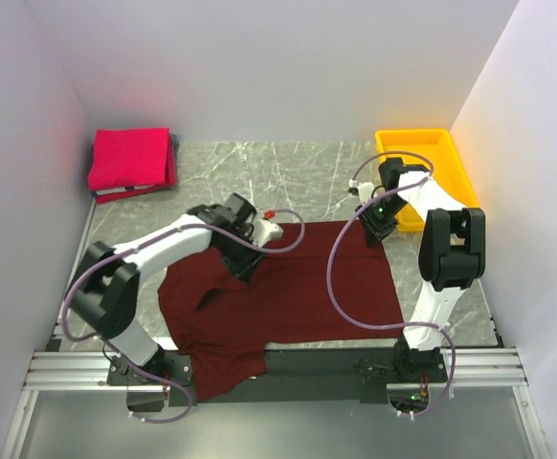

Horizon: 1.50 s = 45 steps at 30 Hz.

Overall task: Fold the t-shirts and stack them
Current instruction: Fold the tshirt

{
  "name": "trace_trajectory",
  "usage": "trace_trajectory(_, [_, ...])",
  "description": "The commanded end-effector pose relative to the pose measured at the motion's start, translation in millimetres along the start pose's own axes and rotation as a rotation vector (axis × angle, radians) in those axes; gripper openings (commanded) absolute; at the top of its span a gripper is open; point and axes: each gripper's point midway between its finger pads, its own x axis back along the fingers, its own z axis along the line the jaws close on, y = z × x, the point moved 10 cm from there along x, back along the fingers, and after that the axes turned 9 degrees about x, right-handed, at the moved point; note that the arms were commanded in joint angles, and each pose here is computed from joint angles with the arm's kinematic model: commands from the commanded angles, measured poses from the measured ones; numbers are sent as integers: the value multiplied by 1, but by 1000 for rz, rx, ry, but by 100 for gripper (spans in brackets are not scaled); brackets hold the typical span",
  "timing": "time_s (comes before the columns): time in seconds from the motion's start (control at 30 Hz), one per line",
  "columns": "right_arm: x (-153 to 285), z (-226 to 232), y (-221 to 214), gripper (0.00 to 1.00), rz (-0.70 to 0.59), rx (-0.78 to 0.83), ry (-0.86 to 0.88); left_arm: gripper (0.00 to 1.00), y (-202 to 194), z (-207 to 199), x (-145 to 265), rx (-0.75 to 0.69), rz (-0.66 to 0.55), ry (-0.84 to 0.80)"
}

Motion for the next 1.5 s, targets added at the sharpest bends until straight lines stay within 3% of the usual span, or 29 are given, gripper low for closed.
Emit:
trace_trajectory(0.0, [17,9,-2,28,-36,-3,-35,44,-3,0,-24,97,28,155])
trace_trajectory(0.13, [17,8,-4,28,-33,-8,-37,41,-4,-12,-38,24,49,230])
trace_trajectory(0.63, [15,6,-9,27,-27,-20,-43,29,1,-7,-60,38,84,242])
trace_trajectory(0.87, [15,4,-9,27,-18,-18,-44,4,0,-12,-54,32,77,213])
trace_trajectory(0.93, [13,4,-10,27,-14,-20,-37,1,1,-15,-47,24,66,197])
trace_trajectory(1.3, [12,4,-9,27,-6,-20,-20,1,9,-33,-25,-14,40,37])
trace_trajectory(1.4, [11,3,-10,27,0,-23,-16,13,10,-35,-28,-16,54,-7])
trace_trajectory(1.43, [11,3,-9,27,0,-21,-15,29,10,-36,-30,-15,60,-19])
trace_trajectory(1.47, [11,2,-10,27,1,-21,-17,35,9,-36,-32,-13,71,-28])
